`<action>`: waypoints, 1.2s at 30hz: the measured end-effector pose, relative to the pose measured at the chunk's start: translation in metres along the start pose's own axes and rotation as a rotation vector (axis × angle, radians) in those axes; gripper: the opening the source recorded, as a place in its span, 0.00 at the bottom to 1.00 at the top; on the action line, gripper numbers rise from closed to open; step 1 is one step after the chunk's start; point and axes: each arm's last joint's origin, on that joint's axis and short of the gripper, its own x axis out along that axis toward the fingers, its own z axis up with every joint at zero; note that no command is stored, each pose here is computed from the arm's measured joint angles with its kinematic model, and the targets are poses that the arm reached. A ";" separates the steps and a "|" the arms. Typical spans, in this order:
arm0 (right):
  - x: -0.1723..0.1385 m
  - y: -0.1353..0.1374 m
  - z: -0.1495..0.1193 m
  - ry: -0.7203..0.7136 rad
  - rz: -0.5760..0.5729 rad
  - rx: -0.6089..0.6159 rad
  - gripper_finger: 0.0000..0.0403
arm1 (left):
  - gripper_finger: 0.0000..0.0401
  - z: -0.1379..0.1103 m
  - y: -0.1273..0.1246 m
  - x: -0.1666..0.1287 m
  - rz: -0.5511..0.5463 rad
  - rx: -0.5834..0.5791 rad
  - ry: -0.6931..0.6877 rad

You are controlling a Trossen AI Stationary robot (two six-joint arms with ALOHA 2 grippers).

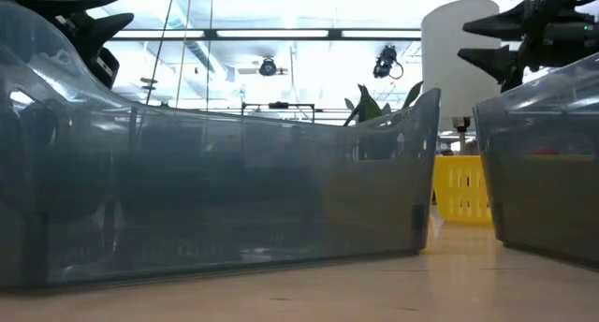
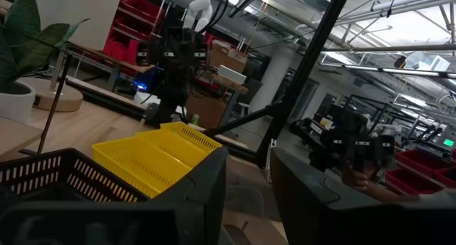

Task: Stack baskets on shelf by color
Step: Stack the middle gray bin on top of the right gray bin

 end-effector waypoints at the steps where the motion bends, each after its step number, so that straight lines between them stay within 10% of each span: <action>1: 0.000 0.000 -0.001 0.012 0.009 0.012 0.55 | 0.29 0.000 0.000 0.000 0.000 0.000 0.000; 9: 0.003 0.006 -0.011 0.178 0.204 0.057 0.55 | 0.29 0.000 0.000 0.000 0.001 0.000 0.000; 36: 0.084 0.064 -0.046 0.903 0.175 -0.173 0.55 | 0.29 0.000 0.000 0.000 0.000 0.000 0.000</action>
